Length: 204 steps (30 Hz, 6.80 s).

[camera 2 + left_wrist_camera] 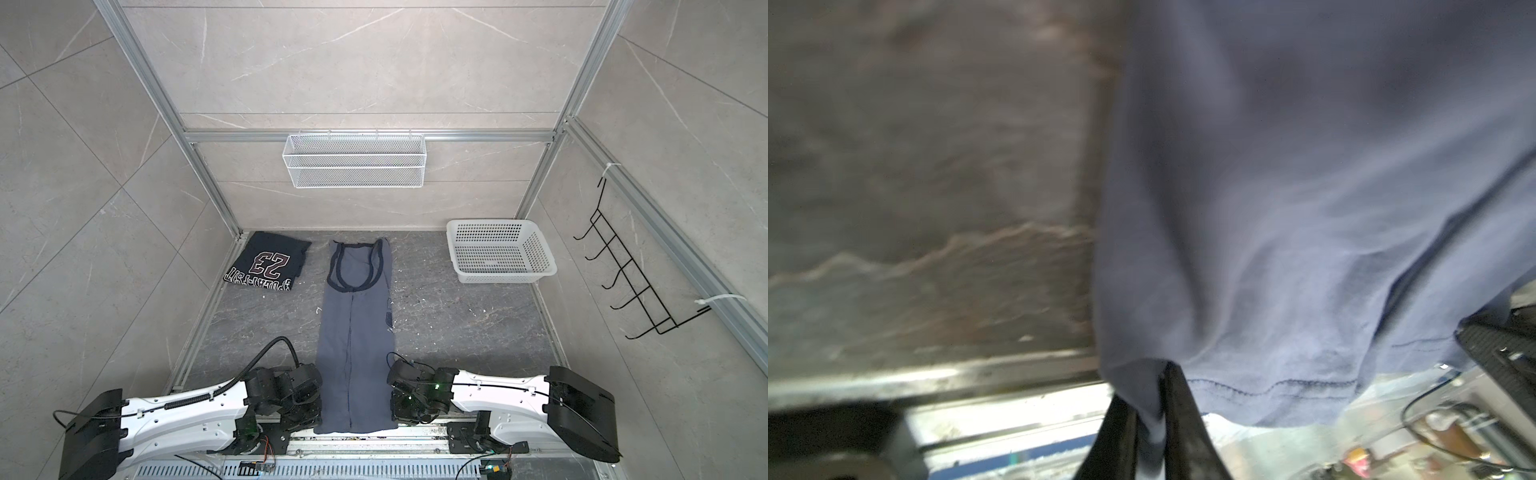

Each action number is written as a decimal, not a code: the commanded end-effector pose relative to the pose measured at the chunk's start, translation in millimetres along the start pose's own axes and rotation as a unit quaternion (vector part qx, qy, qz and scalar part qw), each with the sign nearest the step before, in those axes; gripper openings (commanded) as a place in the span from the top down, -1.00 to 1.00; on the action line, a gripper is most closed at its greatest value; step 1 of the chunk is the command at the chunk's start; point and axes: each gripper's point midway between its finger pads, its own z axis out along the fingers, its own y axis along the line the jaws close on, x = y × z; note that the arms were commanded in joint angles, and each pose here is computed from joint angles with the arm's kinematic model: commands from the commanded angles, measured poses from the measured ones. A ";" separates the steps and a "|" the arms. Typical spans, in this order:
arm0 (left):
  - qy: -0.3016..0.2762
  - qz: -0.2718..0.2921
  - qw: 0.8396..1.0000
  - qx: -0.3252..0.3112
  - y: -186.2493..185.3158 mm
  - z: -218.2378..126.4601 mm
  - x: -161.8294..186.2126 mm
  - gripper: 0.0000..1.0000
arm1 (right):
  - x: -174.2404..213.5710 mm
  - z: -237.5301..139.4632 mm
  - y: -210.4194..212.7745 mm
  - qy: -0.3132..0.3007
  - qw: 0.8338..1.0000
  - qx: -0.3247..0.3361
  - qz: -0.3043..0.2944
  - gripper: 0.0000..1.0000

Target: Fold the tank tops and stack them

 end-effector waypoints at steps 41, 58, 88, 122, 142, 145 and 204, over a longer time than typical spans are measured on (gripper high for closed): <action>-0.229 0.012 0.954 0.193 -132.1 -129.7 -348.7 0.87 | -361.2 -99.9 50.3 -0.231 0.971 0.051 -0.027 1.00; -0.230 -0.021 0.959 0.165 -118.0 -108.6 -390.6 0.18 | -390.0 -90.6 38.0 -0.223 0.972 0.069 -0.021 0.23; -0.234 0.022 0.964 0.125 -51.7 -79.0 -231.4 -0.40 | -243.8 -41.0 62.5 -0.135 0.986 -0.048 -0.084 -0.14; -0.212 0.028 0.973 0.086 -44.3 -54.8 -245.0 0.19 | -244.9 -70.1 47.4 -0.202 0.958 -0.046 -0.197 -0.30; -0.210 0.032 0.974 0.083 -43.4 -53.3 -244.0 0.19 | -247.0 -38.0 17.8 -0.219 0.942 0.082 -0.239 -0.18; -0.210 0.034 0.974 0.083 -43.8 -53.8 -244.0 0.19 | -258.2 -45.5 18.5 -0.235 0.938 0.103 -0.235 -0.14; -0.204 0.027 0.975 0.083 -44.0 -48.8 -241.8 0.71 | -219.6 -32.2 6.7 -0.213 0.964 0.048 -0.149 0.81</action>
